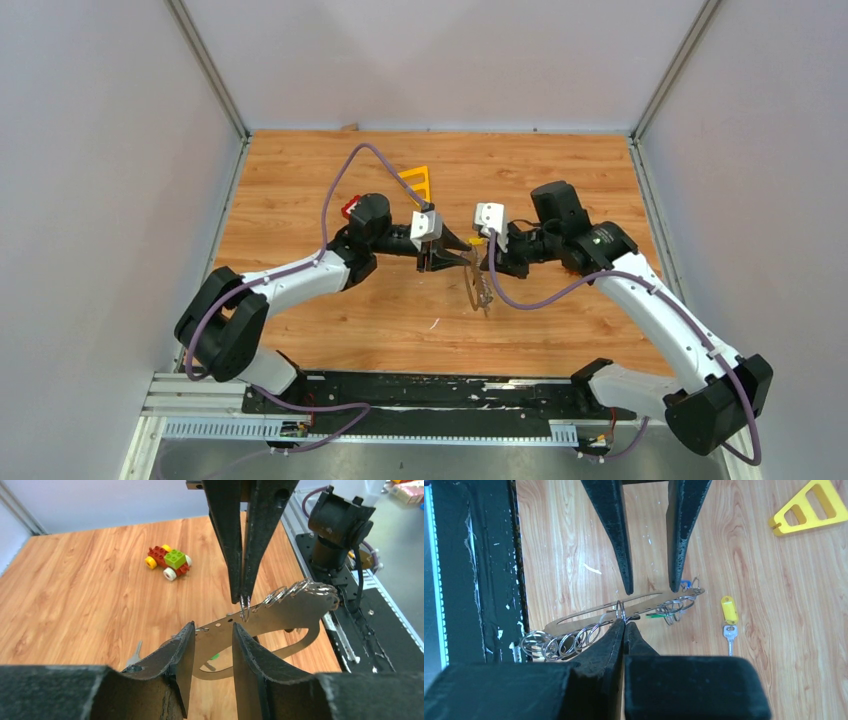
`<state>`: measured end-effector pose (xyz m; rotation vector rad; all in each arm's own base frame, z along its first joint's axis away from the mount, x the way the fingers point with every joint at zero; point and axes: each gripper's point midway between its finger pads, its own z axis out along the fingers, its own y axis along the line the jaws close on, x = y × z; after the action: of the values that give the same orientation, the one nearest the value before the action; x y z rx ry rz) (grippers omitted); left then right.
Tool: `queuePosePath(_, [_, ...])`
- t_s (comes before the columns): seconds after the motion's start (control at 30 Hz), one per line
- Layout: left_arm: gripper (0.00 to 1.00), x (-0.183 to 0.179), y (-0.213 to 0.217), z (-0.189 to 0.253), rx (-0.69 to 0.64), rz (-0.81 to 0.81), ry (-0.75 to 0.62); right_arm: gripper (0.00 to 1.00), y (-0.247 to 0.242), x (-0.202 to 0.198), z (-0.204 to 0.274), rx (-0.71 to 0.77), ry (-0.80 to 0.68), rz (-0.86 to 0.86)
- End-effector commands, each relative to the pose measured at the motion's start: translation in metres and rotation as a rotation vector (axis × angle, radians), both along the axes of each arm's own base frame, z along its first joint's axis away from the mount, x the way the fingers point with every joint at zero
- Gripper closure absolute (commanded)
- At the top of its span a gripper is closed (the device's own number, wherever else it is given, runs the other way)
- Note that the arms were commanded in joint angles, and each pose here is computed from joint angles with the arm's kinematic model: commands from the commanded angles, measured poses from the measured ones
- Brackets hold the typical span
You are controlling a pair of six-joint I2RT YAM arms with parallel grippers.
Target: Put the keys on the keyring
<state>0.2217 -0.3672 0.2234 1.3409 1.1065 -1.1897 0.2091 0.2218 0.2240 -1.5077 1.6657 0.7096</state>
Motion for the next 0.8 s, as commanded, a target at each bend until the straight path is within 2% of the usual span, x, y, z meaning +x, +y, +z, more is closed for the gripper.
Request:
queuePosePath(0.0, [0.59, 0.0, 0.005, 0.004, 0.025, -0.002, -0.099, 1.0, -0.002, 0.008, 0.01, -0.05, -0.049, -0.028])
queuePosePath(0.43, [0.6, -0.019, -0.006, 0.002, -0.009, -0.082, -0.114, 1.0, 0.002, 0.011, 0.008, -0.095, -0.019, -0.059])
queuePosePath(0.77, [0.71, -0.018, -0.01, 0.002, -0.025, -0.077, -0.095, 1.0, 0.007, 0.01, 0.009, -0.067, -0.014, -0.053])
